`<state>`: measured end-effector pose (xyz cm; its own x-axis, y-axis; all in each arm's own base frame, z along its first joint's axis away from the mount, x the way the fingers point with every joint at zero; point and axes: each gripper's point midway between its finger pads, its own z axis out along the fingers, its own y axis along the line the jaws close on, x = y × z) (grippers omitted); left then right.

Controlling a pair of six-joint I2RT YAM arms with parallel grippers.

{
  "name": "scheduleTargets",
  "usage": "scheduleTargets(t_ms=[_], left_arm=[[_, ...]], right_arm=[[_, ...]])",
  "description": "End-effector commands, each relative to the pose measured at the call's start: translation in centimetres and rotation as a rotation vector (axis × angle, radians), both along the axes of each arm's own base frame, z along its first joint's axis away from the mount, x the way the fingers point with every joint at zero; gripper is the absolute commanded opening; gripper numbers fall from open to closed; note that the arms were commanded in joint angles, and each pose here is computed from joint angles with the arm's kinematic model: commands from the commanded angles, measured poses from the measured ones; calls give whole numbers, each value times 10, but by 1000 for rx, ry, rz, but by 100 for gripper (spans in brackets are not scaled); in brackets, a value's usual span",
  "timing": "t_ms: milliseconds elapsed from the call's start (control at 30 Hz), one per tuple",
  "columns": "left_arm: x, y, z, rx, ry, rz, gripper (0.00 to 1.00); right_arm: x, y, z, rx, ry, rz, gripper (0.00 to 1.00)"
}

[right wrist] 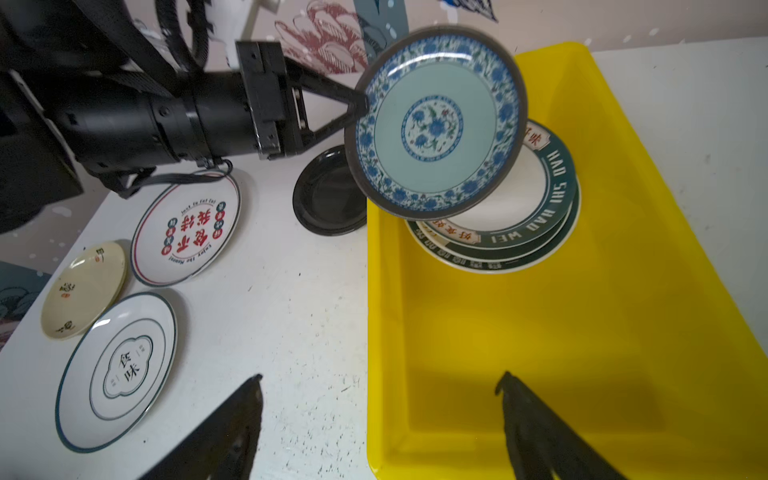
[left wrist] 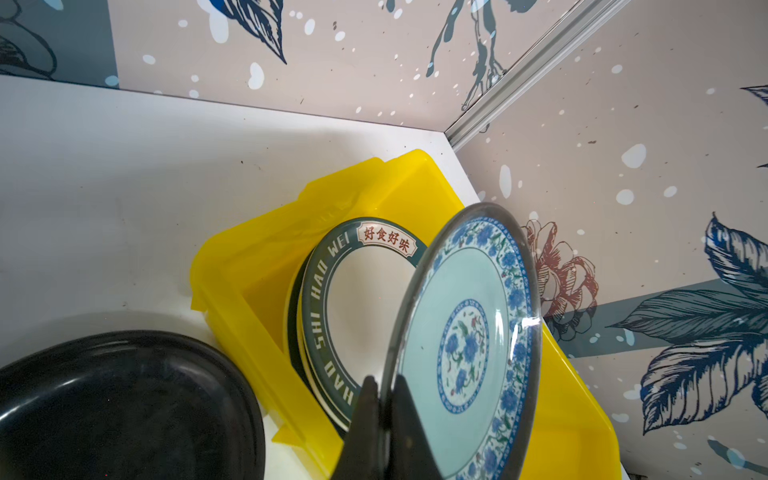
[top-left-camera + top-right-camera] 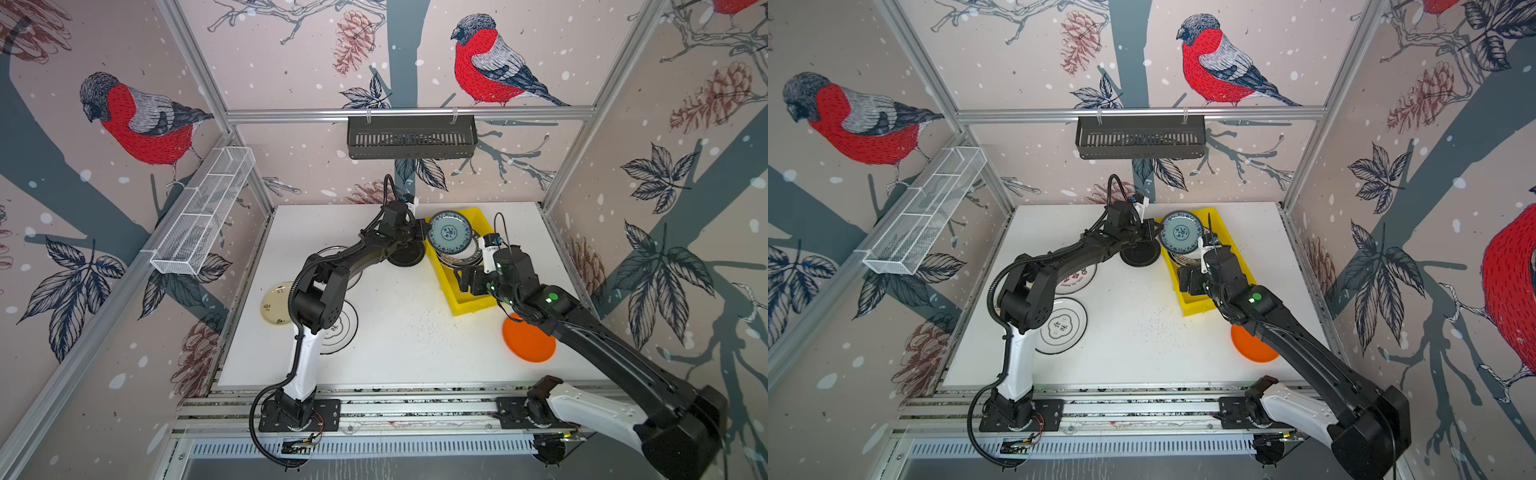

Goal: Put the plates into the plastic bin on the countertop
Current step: 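Lower the blue floral plate onto the stack in the bin with the left gripper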

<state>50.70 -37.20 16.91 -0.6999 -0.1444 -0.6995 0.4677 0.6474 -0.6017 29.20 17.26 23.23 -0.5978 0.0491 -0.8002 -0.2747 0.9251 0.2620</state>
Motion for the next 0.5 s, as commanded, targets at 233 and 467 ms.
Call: scheduleTargets(t_ms=[233,467], left_arm=[[17,-33,-23,64,47,-38,0],[24,-34,-44,114,80,-19,0]], right_arm=[[10,-35,12,62,-59,-120,93],[12,-58,3,63,-39,-173,93]])
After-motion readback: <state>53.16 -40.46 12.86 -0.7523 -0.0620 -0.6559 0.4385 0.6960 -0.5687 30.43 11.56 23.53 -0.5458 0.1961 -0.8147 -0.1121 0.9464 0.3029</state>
